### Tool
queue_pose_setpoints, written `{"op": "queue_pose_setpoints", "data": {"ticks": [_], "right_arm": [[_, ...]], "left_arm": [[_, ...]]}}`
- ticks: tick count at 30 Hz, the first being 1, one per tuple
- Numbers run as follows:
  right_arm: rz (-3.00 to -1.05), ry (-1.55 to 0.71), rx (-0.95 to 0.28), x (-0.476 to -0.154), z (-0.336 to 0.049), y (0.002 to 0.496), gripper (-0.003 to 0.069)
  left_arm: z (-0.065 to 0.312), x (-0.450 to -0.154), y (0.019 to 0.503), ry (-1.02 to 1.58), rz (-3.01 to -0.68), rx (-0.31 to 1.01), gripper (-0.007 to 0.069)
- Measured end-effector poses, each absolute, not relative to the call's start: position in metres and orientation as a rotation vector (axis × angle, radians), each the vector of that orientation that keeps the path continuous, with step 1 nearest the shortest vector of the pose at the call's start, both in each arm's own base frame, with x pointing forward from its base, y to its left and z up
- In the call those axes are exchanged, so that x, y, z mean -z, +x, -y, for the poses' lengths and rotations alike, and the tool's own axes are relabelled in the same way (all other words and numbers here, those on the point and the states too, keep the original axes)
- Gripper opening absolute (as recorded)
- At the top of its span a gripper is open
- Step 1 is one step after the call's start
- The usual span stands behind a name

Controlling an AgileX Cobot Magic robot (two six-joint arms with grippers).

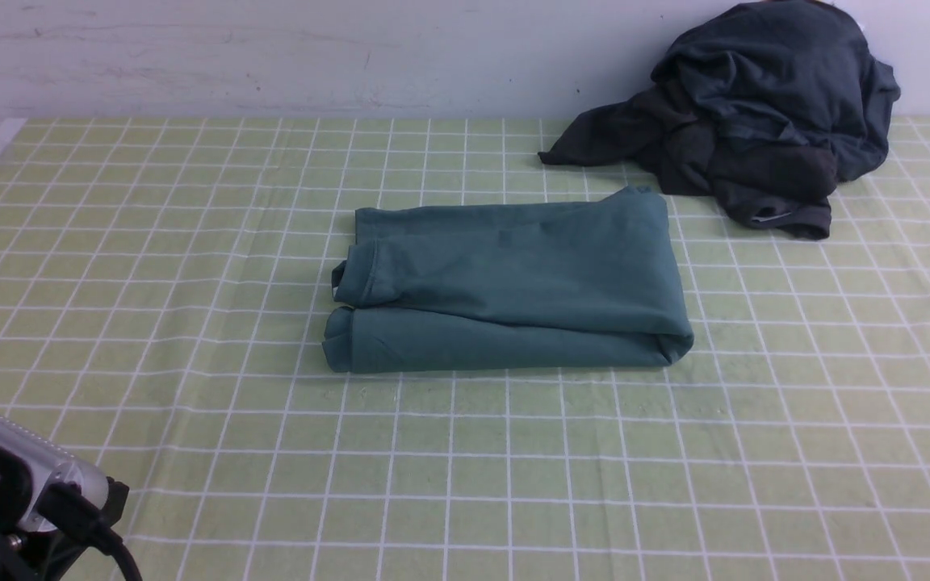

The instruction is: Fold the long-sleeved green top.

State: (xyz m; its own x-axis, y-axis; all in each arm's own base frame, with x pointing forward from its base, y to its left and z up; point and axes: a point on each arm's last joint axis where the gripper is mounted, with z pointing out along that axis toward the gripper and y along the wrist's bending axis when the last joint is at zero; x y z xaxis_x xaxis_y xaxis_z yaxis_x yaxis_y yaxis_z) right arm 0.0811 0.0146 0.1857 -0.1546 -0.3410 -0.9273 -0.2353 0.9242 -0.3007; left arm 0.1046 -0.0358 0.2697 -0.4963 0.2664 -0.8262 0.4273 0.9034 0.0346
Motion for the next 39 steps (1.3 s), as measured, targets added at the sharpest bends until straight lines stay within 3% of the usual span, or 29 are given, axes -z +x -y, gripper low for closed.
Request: {"op": "queue_pose_setpoints", "data": {"ticks": [4,14,39], "right_arm": [[-1.86,-0.275,0.047,-0.177,-0.007,0.069,-0.0014],[-1.75,0.075,0.053,-0.182,0.004,0.055,-0.0014],[-1.755,0.082,0.059,-0.182,0.005,0.055,-0.0014]], "left_arm": [[0.036,-0.27,0.105,0.494,-2.118,0.219,-0.0003],[0.036,-0.27,0.104,0.489,-2.117,0.227,-0.0003],[0.037,-0.27,0.104,0.485,-2.116,0.234,-0.0003]]}}
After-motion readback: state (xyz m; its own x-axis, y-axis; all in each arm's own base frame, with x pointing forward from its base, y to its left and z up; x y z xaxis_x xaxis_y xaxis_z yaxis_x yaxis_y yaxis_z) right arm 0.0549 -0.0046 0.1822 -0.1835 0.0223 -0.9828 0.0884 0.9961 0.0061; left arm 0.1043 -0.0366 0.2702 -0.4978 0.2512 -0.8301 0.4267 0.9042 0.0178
